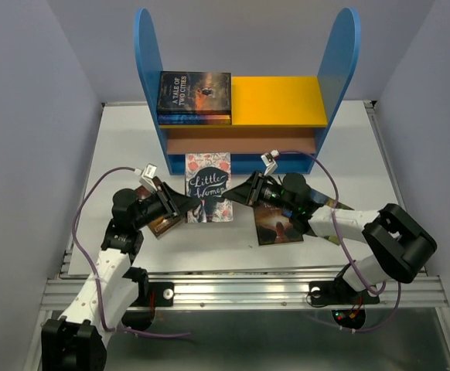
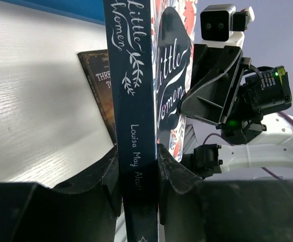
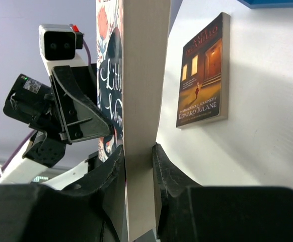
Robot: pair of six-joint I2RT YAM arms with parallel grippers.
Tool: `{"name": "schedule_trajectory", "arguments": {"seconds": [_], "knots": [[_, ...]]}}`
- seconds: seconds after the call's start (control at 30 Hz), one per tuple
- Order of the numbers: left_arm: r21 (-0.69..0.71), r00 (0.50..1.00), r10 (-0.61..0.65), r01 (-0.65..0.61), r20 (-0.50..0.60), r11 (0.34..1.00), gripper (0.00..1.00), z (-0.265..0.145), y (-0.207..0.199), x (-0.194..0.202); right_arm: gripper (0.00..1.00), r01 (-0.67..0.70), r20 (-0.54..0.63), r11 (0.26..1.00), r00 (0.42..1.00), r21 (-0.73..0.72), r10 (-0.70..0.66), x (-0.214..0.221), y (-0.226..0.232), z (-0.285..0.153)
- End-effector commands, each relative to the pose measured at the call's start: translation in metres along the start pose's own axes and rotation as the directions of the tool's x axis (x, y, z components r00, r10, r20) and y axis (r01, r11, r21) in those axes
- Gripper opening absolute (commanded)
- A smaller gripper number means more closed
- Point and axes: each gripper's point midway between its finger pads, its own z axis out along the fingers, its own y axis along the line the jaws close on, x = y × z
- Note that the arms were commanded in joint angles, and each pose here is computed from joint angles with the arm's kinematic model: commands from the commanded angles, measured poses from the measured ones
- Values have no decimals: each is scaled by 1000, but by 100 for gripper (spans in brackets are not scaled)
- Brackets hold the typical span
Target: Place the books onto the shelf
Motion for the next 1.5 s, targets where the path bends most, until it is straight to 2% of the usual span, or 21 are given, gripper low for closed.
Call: {"name": "schedule_trajectory", "arguments": {"seconds": [0.0, 0.03, 0.07, 0.1, 0.13, 0.17, 0.2, 0.37, 0.5, 0.63, 0.73, 0.77, 0.83, 0.93, 1.07, 1.13, 1.17, 1.27, 1.3, 1.37, 1.47], "knots": [[88, 998, 66, -67, 19, 994, 0, -5, -25, -5, 1, 125, 24, 981, 992, -147, -123, -21, 54, 3], [94, 997, 69, -72, 29, 993, 0, -7, -28, -6, 1, 143, 33, 980, 990, -141, -140, -23, 56, 2], [101, 996, 69, -75, 57, 992, 0, -9, -33, -10, 9, 153, 46, 981, 988, -122, -149, -26, 54, 2], [108, 995, 68, -76, 75, 991, 0, -10, -38, -14, 49, 180, 47, 979, 983, -90, -177, -27, 52, -1], [124, 992, 79, -91, 99, 988, 0, -13, -46, -18, 76, 198, 81, 979, 978, -52, -194, -35, 49, -2], [137, 991, 83, -97, 109, 986, 0, -15, -52, -20, 96, 210, 103, 978, 973, -13, -207, -40, 45, -4], [151, 988, 94, -112, 119, 982, 0, -17, -60, -23, 100, 207, 97, 977, 972, 60, -212, -41, 33, -8], [233, 968, 177, -216, 179, 948, 0, -31, -119, -48, 100, 234, 258, 856, 888, 460, -381, -93, -7, -53], [236, 949, 201, -258, 241, 937, 0, -28, -151, -75, 100, 197, 343, 777, 812, 598, -471, -119, -9, -92], [289, 940, 247, -310, 235, 906, 0, -8, -202, -99, 100, 185, 375, 737, 765, 650, -523, -132, -3, -113], [325, 905, 295, -390, 306, 861, 0, 6, -270, -132, 100, 182, 372, 729, 763, 660, -528, -133, -3, -116], [292, 921, 279, -356, 273, 888, 0, 29, -262, -138, 100, 186, 367, 728, 765, 660, -528, -133, -3, -115], [254, 900, 264, -361, 347, 897, 0, 35, -280, -169, 100, 190, 359, 725, 769, 662, -529, -133, -2, -114], [150, 884, 175, -262, 433, 953, 0, 65, -267, -213, 100, 198, 349, 723, 772, 662, -530, -133, 0, -114], [102, 808, 36, -118, 588, 988, 0, 67, -265, -255, 100, 214, 332, 720, 776, 660, -535, -132, 2, -113], [78, 718, -42, -17, 695, 997, 0, 59, -258, -276, 100, 215, 330, 718, 777, 662, -536, -133, 5, -114], [52, 646, -69, 46, 760, 998, 0, 52, -248, -288, 100, 217, 326, 719, 779, 661, -535, -133, 6, -114], [82, 536, -189, 217, 823, 973, 0, 51, -224, -289, 100, 224, 335, 722, 770, 654, -543, -136, 14, -116], [75, 457, -201, 278, 867, 958, 0, 46, -209, -294, 100, 228, 341, 728, 767, 647, -543, -137, 18, -117], [78, 401, -216, 334, 890, 939, 0, 51, -195, -292, 100, 239, 340, 731, 765, 639, -547, -138, 23, -117], [51, 389, -210, 381, 897, 923, 0, 62, -188, -288, 100, 248, 340, 731, 760, 636, -554, -138, 27, -119]]}}
